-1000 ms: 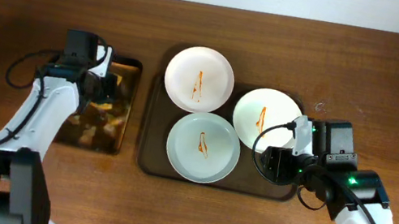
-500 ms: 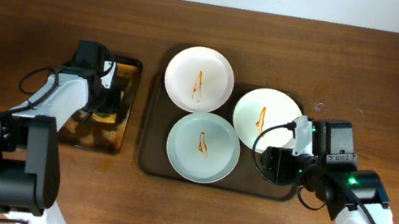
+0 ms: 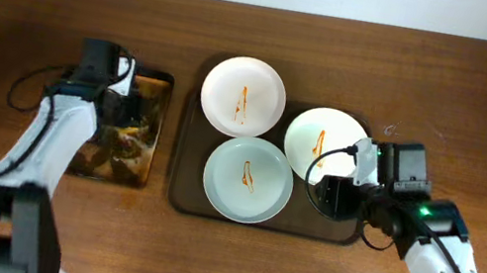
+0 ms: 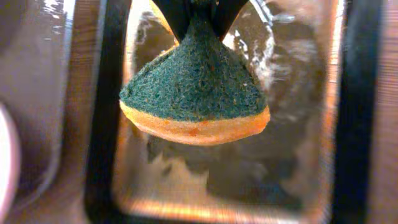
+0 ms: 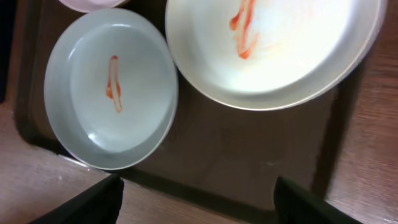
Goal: Clean dirty plates on tray and stack at the side
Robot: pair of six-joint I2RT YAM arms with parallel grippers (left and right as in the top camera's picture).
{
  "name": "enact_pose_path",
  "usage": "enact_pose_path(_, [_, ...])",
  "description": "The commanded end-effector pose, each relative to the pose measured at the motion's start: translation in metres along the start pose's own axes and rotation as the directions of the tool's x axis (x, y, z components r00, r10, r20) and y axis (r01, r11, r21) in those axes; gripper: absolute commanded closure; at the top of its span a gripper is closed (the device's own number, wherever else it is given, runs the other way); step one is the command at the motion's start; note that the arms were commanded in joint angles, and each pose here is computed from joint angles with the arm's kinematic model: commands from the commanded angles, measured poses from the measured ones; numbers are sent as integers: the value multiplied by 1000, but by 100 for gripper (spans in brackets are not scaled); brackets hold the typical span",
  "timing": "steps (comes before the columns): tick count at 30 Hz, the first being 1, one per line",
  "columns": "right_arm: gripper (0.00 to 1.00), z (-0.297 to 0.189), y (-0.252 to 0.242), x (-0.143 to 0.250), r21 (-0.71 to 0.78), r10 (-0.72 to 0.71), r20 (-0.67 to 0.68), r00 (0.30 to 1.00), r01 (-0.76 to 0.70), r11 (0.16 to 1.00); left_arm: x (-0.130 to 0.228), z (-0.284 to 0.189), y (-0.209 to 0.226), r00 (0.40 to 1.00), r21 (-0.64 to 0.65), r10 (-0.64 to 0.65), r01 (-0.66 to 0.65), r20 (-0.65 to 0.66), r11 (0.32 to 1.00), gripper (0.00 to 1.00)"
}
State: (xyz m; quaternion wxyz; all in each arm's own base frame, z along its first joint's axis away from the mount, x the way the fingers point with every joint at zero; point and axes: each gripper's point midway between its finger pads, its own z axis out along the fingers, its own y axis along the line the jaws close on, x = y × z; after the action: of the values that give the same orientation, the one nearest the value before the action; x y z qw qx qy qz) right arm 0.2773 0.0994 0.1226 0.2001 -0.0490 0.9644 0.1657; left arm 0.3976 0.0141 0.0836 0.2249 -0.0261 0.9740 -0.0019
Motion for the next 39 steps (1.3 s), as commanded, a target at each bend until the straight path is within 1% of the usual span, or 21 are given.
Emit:
enact_pose_path(1, [24,19,18,2,-116,6,-64,998,-13,993,-9,-17,2,999,-6,-1,1,44,1000,100])
enact_pose_path(5, [26,58,18,19,-165,58,-213,975,-94,982,-7,-17,2,999,-6,-1,1,33,1000,100])
enact_pose_path(6, [29,66,19,23,-175,59,-240,969,-104,979,-7,-17,2,999,-6,-1,2,33,1000,100])
enact_pose_path(8, [31,84,24,31,-185,54,-285,957,-110,977,-7,-17,2,999,-6,-1,1,33,1000,100])
enact_pose_path(10, [38,96,31,34,-187,49,-302,952,-109,976,-7,-17,2,999,-6,-1,2,33,1000,100])
enact_pose_path(12, [49,107,36,29,-160,116,-291,950,-168,973,-7,-17,1,999,-1,-1,1,32,1000,100])
enact_pose_path(16, [57,121,32,30,-78,201,-287,937,-232,970,-8,-17,-4,999,27,-2,1,36,1000,100])
enact_pose_path(17, [61,125,32,32,-65,193,-287,938,-221,973,-9,-18,-4,999,27,-1,0,41,1000,100])
enact_pose_path(19, [71,127,27,33,-25,217,-282,935,-233,972,-14,-21,-4,998,27,-2,0,65,1000,100])
enact_pose_path(20, [77,128,25,32,-20,217,-275,937,-231,973,-19,-25,-2,996,19,-28,26,87,999,100])
enact_pose_path(22, [86,128,24,31,-11,230,-268,935,-242,970,-31,-35,3,988,-8,-61,62,145,998,100])
enact_pose_path(23, [91,128,23,30,0,238,-263,935,-247,969,-42,-44,3,978,-2,-63,65,199,998,100])
enact_pose_path(24, [91,128,23,30,0,238,-263,935,-246,969,-51,-52,3,967,2,-67,69,244,998,100])
enact_pose_path(26, [94,128,23,30,-1,237,-263,935,-246,969,-60,-58,2,956,11,-85,86,282,996,100])
enact_pose_path(29, [94,128,23,30,-1,237,-264,935,-246,969,-74,-79,3,929,14,-91,92,359,996,100])
enact_pose_path(32, [95,128,23,30,-2,237,-262,936,-246,969,-78,-93,8,913,-9,-101,114,395,993,100])
enact_pose_path(34, [96,128,23,30,-3,237,-262,935,-246,969,-70,-88,7,926,-8,-102,113,363,994,100])
enact_pose_path(35, [96,128,23,30,-3,237,-262,935,-246,969,-62,-83,1,941,21,-102,101,324,995,100])
enact_pose_path(36, [96,128,23,30,-3,237,-262,936,-246,969,-51,-75,-9,959,71,-101,85,265,994,100])
enact_pose_path(38, [96,128,23,30,-3,237,-263,935,-246,969,-25,-56,-21,986,129,-102,84,134,988,100])
enact_pose_path(39, [96,128,23,30,-2,237,-263,935,-246,969,-9,-44,-22,993,129,-102,94,56,987,100])
